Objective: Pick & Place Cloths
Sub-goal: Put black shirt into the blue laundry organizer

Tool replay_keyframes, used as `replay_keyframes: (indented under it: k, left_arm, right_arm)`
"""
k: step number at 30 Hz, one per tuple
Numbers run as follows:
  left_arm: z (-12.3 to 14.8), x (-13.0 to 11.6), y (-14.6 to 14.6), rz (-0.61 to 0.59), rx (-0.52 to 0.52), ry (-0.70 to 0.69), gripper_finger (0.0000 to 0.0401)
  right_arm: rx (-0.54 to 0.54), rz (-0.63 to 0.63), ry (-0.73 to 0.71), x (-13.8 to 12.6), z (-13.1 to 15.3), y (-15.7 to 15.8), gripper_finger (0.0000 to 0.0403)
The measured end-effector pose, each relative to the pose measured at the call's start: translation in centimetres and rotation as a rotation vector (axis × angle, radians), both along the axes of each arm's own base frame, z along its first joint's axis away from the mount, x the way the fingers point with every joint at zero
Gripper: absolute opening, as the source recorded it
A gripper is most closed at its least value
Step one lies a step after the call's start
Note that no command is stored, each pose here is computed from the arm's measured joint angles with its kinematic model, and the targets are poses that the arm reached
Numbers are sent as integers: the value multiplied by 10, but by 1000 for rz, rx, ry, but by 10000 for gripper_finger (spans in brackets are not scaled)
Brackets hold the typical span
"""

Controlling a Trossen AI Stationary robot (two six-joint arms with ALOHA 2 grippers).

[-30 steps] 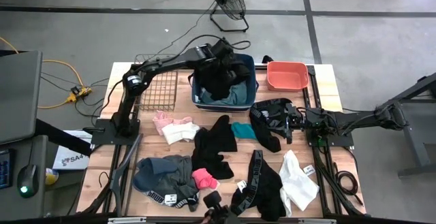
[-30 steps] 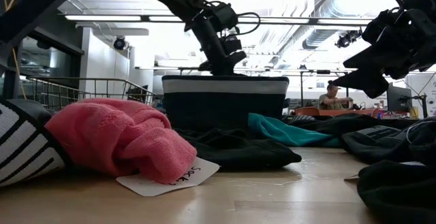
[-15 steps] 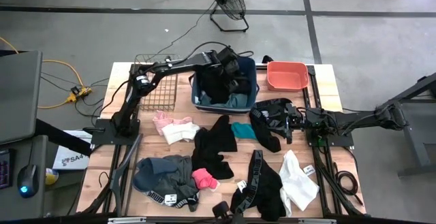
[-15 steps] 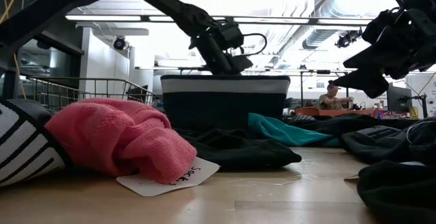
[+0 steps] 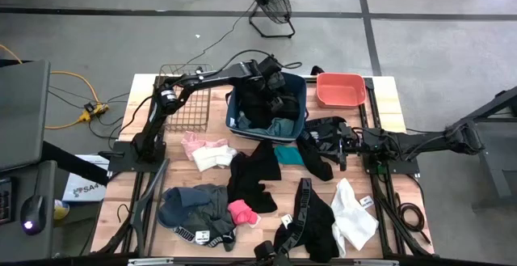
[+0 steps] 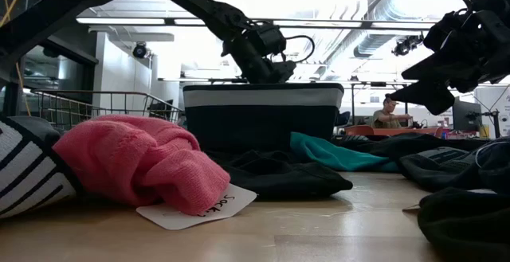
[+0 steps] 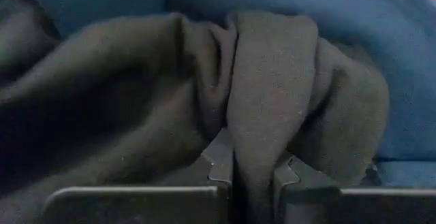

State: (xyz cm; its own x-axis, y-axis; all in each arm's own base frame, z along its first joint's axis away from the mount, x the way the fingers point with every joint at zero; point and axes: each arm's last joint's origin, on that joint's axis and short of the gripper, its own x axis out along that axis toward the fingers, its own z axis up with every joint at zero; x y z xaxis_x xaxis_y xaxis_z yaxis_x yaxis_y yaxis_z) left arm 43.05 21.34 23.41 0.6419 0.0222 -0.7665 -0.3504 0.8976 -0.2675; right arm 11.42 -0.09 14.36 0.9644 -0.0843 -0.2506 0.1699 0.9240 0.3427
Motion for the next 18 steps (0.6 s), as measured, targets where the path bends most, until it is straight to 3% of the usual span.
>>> replay_keyframes:
  k: [12, 15, 18]
  left_arm:
    - [58, -6, -2, -22, 35, 18, 189]
    - [73, -12, -4, -2, 92, 83, 202]
    - [86, -22, -4, 9, 230, 203, 204]
  right_arm:
    - [0, 0, 0, 0, 0, 0, 287]
    - [0, 0, 0, 0, 0, 0, 287]
    - [0, 0, 0, 0, 0, 0, 287]
